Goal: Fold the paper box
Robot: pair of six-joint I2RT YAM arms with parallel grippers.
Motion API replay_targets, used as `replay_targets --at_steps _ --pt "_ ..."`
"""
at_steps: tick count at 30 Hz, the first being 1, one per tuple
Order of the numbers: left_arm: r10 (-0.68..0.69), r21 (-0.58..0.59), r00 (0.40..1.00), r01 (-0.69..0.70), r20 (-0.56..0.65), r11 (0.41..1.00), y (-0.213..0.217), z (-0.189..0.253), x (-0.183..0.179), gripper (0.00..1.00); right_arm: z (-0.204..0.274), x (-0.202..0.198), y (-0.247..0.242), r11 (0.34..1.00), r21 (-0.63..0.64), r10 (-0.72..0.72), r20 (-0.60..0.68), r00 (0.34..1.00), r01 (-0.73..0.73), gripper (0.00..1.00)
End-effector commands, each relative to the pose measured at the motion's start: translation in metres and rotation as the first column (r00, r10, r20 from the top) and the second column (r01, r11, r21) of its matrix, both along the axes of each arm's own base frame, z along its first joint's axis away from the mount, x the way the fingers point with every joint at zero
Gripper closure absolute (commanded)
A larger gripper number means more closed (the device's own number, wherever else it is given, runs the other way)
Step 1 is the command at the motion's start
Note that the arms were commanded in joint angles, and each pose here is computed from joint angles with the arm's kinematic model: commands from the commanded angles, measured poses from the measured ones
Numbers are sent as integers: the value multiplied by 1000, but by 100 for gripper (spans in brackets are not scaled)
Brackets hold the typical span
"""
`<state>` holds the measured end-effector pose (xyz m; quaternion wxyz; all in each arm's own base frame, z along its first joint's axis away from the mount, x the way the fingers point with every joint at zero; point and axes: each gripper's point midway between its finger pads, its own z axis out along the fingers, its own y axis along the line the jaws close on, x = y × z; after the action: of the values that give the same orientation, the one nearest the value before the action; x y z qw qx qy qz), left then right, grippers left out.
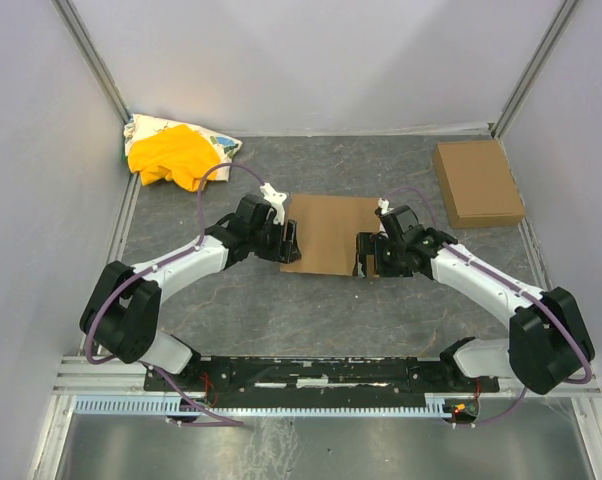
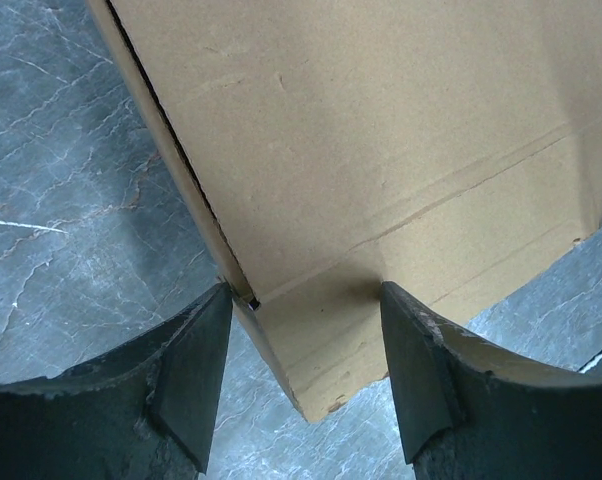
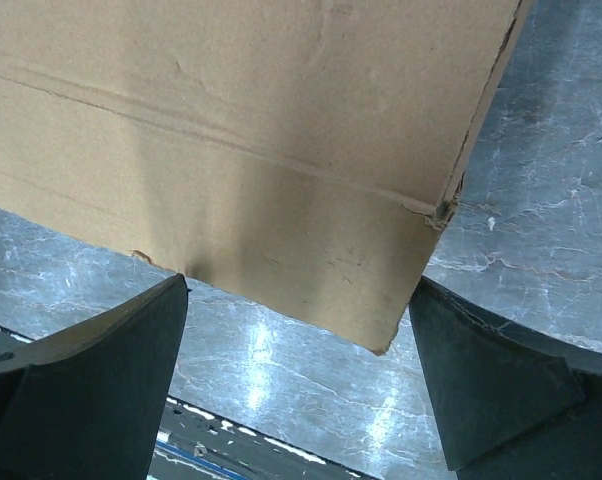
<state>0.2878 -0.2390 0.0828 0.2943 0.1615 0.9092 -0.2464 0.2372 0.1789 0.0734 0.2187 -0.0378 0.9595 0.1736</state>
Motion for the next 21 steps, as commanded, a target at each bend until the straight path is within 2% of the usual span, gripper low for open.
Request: replay_targets --at_steps 1,14,21 --pt "-57 -14 998 57 26 998 -10 13 2 33 16 8 13 999 46 15 22 1000 -16 2" --pt "-78 -17 997 78 -12 997 -11 16 -4 34 18 3 12 999 41 15 -8 1000 -14 4" --pt "-118 -43 992 116 -44 992 -17 19 -11 41 23 5 15 999 52 6 -18 1000 -5 8"
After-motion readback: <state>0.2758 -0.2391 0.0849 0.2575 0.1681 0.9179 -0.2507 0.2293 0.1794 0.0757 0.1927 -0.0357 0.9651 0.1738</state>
